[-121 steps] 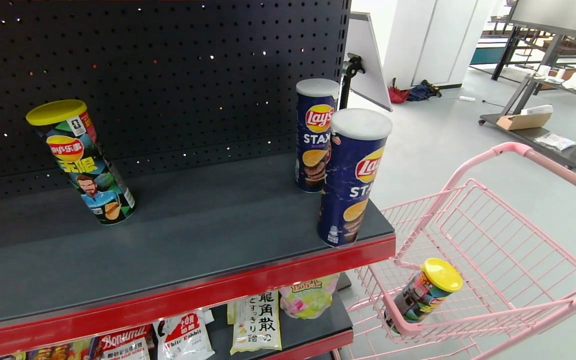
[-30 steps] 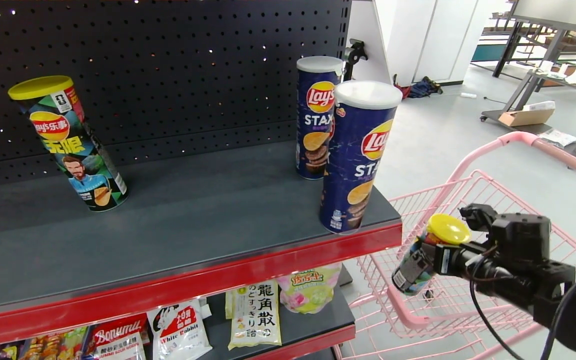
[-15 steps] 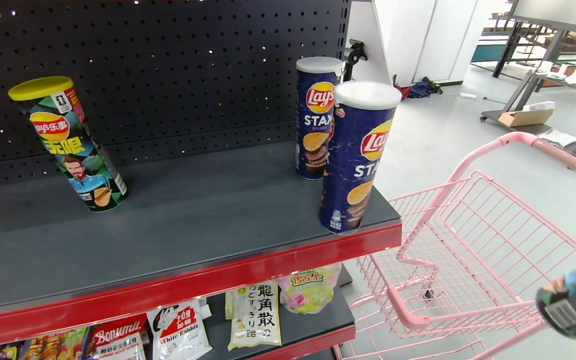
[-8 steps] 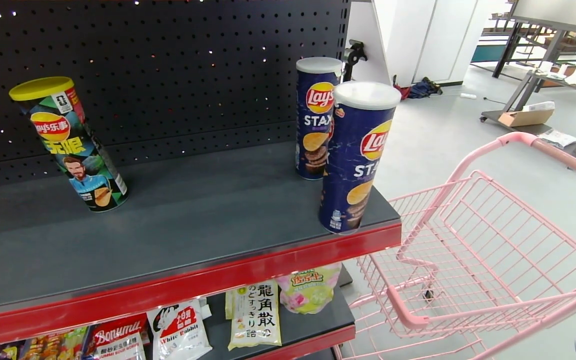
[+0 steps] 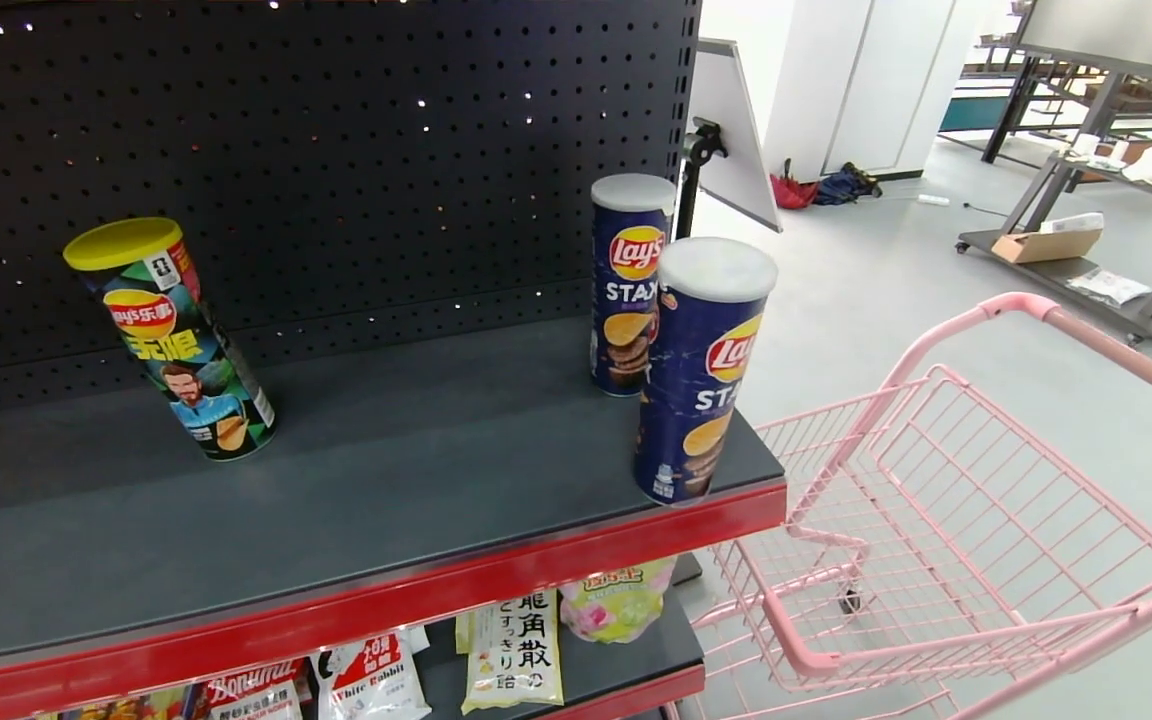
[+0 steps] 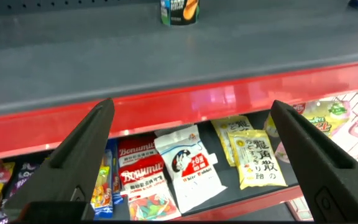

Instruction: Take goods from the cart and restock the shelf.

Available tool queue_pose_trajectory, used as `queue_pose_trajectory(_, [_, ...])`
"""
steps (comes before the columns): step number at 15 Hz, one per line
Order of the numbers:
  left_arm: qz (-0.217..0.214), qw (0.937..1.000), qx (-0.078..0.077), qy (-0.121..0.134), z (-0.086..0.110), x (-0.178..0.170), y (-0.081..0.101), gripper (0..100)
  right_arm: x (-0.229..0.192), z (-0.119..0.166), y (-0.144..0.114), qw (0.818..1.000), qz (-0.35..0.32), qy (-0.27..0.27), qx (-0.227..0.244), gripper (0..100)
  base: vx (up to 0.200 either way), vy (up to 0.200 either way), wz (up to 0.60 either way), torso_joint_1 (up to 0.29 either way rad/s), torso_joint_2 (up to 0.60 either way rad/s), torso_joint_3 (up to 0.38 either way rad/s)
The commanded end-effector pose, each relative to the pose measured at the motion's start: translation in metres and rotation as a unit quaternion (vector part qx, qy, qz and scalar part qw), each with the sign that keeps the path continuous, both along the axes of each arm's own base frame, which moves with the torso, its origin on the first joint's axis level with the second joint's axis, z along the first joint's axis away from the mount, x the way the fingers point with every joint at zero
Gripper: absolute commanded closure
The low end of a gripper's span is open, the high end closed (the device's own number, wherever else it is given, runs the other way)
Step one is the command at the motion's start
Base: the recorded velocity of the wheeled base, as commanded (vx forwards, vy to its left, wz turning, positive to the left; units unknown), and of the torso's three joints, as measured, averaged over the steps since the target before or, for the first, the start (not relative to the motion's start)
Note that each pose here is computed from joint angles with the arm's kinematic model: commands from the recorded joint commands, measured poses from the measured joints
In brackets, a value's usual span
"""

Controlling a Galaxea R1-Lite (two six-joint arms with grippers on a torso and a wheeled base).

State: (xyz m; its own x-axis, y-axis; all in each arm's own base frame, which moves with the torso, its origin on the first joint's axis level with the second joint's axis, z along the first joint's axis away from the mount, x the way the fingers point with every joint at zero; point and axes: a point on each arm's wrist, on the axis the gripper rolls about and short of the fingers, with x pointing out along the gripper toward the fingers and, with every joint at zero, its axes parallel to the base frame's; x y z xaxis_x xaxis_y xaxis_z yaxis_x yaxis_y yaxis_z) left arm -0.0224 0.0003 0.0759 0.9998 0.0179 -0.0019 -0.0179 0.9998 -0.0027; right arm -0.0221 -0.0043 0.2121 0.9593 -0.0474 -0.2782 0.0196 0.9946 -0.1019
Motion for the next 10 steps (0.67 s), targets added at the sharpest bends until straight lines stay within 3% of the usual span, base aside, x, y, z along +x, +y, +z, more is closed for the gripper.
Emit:
queue_pose_trajectory(1, [0.0,1.0,0.0,0.0,0.0,0.0,0.0,0,0.0021,-0.0031,0.0001,1.0,0.0,0.008,-0.002,100,0.0,0.0,0.0,0.178,-0.42,-0.242])
queue_pose_trajectory(10, [0.0,1.0,0.0,0.0,0.0,0.0,0.0,0,0.0051,-0.005,0.0004,1.0,0.003,0.015,-0.002,100,0.0,0.0,0.0,0.16,-0.37,-0.215])
